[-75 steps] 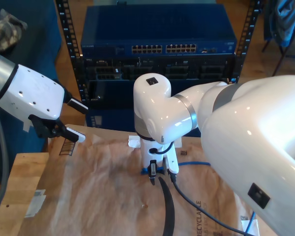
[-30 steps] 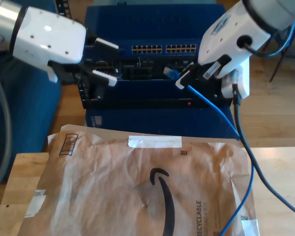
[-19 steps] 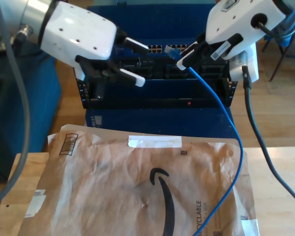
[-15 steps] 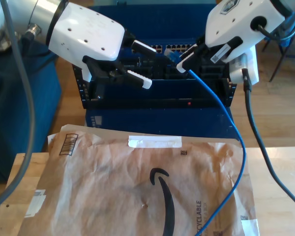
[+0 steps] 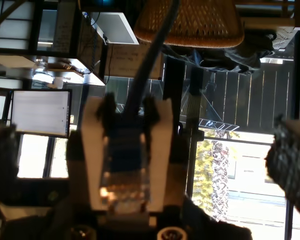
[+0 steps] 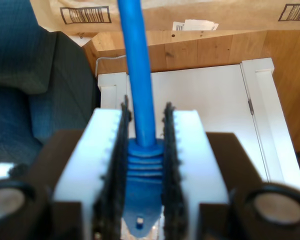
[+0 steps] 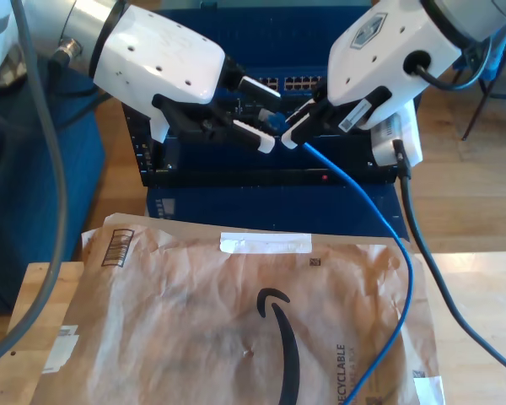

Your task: Grab the cable and plug it in

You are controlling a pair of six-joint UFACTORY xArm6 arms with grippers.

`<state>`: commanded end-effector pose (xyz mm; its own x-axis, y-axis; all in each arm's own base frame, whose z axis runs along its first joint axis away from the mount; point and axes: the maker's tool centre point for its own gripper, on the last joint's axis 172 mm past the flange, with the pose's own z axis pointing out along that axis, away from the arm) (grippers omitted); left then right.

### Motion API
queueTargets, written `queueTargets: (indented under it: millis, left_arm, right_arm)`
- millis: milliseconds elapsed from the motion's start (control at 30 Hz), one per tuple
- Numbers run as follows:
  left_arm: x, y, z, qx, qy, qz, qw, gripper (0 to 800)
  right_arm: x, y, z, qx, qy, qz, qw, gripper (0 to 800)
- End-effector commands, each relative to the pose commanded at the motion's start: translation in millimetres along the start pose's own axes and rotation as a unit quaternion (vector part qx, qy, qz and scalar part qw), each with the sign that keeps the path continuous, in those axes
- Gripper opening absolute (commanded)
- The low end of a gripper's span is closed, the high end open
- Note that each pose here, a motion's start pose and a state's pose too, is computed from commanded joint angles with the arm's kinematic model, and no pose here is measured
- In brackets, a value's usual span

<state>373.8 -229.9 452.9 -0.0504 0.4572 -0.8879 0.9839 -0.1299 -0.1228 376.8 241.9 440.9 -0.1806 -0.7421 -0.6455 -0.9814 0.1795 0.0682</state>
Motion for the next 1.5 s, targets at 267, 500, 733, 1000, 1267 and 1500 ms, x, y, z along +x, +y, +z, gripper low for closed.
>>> queueTargets:
  millis: [267, 500, 733, 1000, 1267, 1500]
  left_arm:
    - [-2, -11, 2, 0.018, -0.001, -0.004, 0.9998, 449]
    - [-2, -7, -2, 0.009, 0.000, -0.011, 0.9999, 368]
    - [-1, -7, -2, 0.009, 0.000, -0.011, 0.9999, 279]
    - [0, -8, -1, 0.009, 0.000, -0.012, 0.9999, 118]
    - [4, 3, -4, -0.017, 0.003, -0.009, 0.9998, 31]
    - [4, 2, -4, -0.014, 0.002, -0.009, 0.9999, 6]
  right_arm:
    - [1, -1, 1, 0.000, 0.001, 0.001, 1.000, 7]
    - [1, -1, 1, 0.000, 0.001, -0.002, 1.000, 7]
    - [1, -1, 1, -0.001, 0.001, -0.001, 1.000, 7]
    - [7, 0, 7, -0.006, 0.005, 0.003, 1.000, 7]
    - [7, 1, 8, -0.007, 0.004, -0.002, 1.000, 9]
    - [13, 2, 13, -0.013, 0.007, -0.021, 1.000, 696]
